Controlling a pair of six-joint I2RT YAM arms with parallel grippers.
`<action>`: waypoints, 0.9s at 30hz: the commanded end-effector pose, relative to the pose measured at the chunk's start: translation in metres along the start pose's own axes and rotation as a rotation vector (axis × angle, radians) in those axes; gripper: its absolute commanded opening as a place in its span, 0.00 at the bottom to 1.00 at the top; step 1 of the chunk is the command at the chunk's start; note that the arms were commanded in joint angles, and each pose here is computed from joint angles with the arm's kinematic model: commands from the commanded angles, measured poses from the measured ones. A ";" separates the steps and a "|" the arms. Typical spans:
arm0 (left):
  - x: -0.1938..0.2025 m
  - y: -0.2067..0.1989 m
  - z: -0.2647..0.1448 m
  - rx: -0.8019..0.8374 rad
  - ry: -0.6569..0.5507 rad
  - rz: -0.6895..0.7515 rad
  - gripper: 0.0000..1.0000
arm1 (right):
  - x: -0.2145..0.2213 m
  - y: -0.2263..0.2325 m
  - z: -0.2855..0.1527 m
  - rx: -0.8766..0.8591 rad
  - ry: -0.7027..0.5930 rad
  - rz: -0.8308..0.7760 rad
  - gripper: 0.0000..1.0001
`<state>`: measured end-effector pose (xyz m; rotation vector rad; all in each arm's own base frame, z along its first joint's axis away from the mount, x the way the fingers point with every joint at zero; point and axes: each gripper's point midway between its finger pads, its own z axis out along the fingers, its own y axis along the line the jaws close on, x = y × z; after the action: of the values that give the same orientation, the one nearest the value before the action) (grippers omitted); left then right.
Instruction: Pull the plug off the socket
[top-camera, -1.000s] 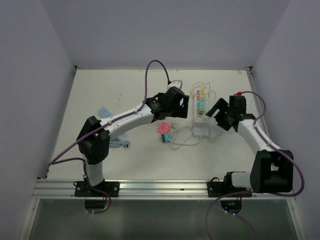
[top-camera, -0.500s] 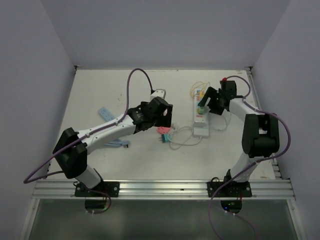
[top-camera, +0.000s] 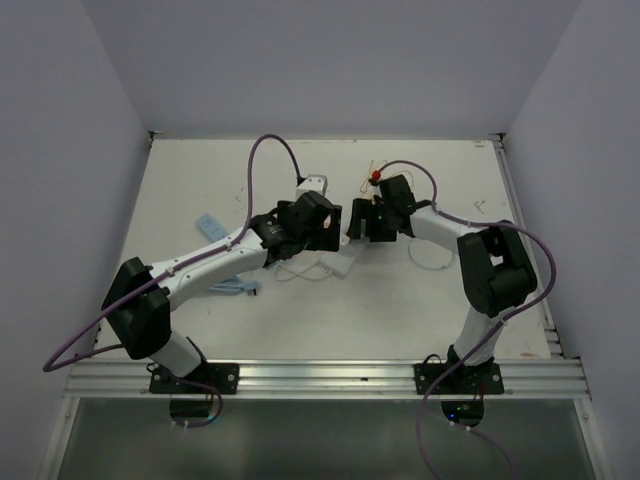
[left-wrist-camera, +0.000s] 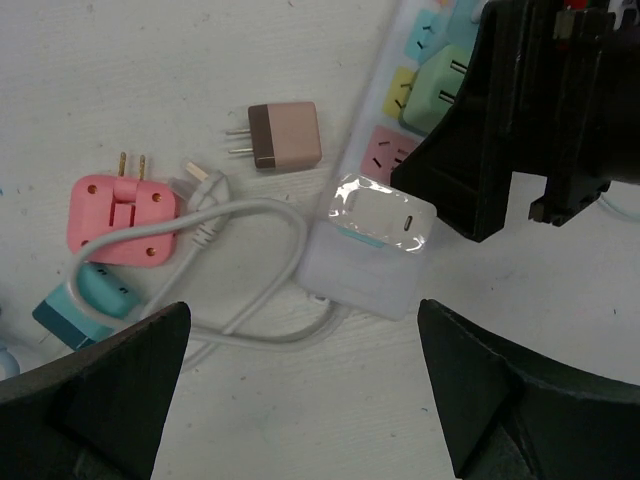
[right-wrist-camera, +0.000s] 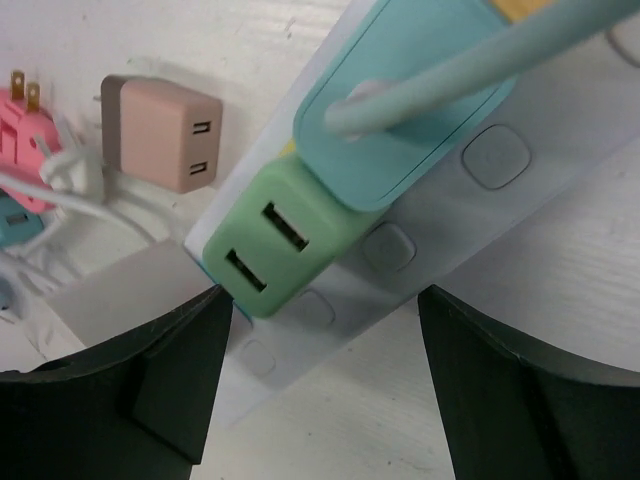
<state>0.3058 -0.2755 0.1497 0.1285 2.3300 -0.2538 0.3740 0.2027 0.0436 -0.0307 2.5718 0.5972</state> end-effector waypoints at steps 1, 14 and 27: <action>-0.015 0.001 -0.010 0.007 -0.050 -0.015 1.00 | 0.009 0.017 0.000 -0.028 0.017 -0.005 0.79; -0.036 -0.018 0.012 0.100 -0.148 0.316 1.00 | -0.009 0.041 -0.078 -0.093 -0.202 0.199 0.88; -0.018 -0.033 0.068 0.208 0.012 0.471 0.99 | 0.026 0.009 -0.099 -0.086 -0.286 0.398 0.92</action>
<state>0.3518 -0.3063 0.1077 0.6893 2.2551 -0.1882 0.2960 0.1745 0.1029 0.4309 2.3616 0.7492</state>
